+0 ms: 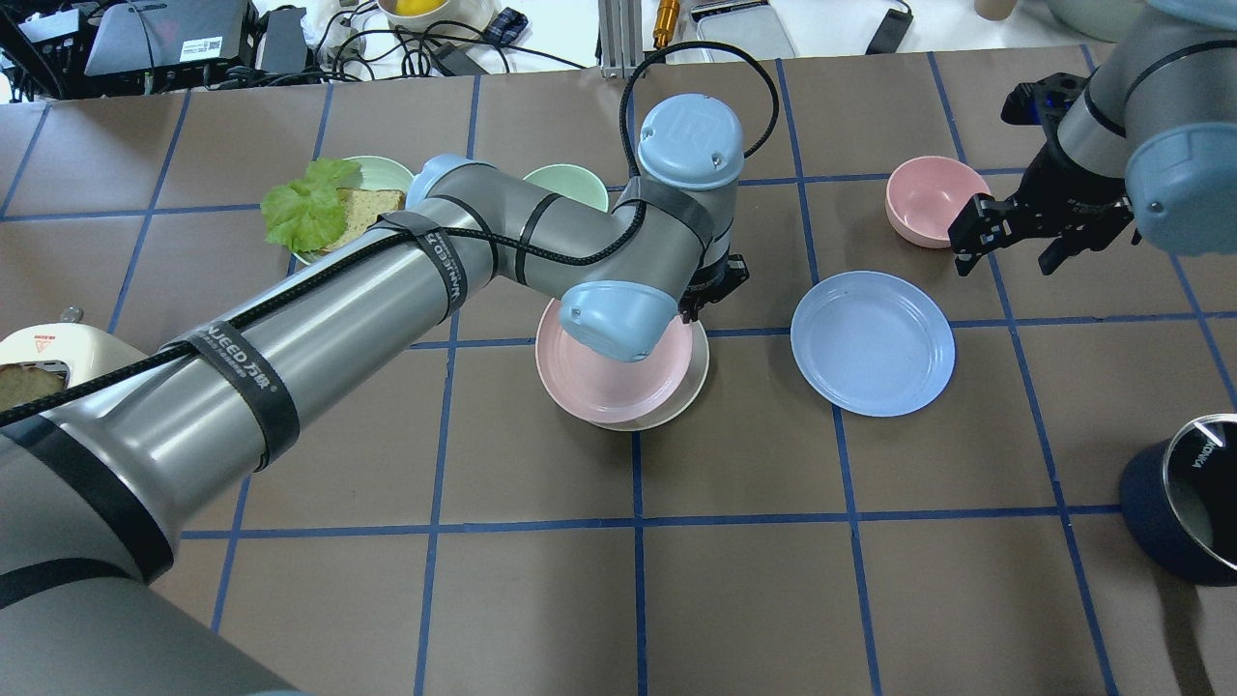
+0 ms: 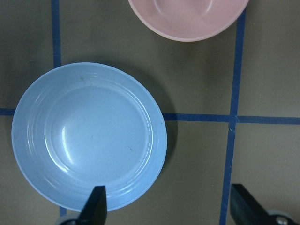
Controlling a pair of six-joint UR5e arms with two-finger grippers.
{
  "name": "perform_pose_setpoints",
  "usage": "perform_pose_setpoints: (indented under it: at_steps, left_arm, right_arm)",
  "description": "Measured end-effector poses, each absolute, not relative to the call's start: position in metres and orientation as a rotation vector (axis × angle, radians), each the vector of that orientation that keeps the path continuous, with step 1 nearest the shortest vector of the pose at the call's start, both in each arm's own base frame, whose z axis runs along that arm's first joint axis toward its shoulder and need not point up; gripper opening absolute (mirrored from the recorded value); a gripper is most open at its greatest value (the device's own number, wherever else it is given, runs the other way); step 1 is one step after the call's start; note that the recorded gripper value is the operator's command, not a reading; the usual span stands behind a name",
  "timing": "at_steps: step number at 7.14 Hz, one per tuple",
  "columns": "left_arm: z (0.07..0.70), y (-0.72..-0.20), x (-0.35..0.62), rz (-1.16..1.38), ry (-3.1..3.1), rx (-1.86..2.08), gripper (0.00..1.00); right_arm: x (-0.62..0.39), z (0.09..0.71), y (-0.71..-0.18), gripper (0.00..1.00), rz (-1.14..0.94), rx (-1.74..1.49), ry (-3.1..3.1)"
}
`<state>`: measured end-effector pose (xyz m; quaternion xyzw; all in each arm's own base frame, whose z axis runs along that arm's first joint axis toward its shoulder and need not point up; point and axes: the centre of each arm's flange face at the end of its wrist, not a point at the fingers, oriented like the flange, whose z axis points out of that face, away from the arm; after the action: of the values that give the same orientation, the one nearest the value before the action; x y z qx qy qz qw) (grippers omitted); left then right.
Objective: Stack three plates with pink and blue
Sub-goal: 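Open the left gripper and withdraw it while the right gripper moves to the light-blue plate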
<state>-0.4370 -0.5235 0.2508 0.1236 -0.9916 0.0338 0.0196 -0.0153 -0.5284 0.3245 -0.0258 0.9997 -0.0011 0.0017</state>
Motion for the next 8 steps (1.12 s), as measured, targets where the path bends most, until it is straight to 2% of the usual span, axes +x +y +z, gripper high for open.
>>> perform_pose_setpoints:
  at_steps: [4, 6, 8]
  left_arm:
    - [0.315, -0.554, -0.398, 0.166, -3.038, 0.408, 1.00]
    - [0.352, -0.571, -0.327, 0.027, -3.090, 0.303, 1.00]
    - [0.400, -0.562, -0.249, -0.120, -3.120, 0.178, 1.00]
  right_arm:
    - [-0.017, 0.281, -0.526, 0.73, 0.095, -0.118, 3.106]
    - [-0.018, 0.262, -0.532, 0.73, 0.125, -0.124, 3.090]
    - [-0.022, 0.232, -0.544, 0.73, 0.126, -0.133, 3.087]
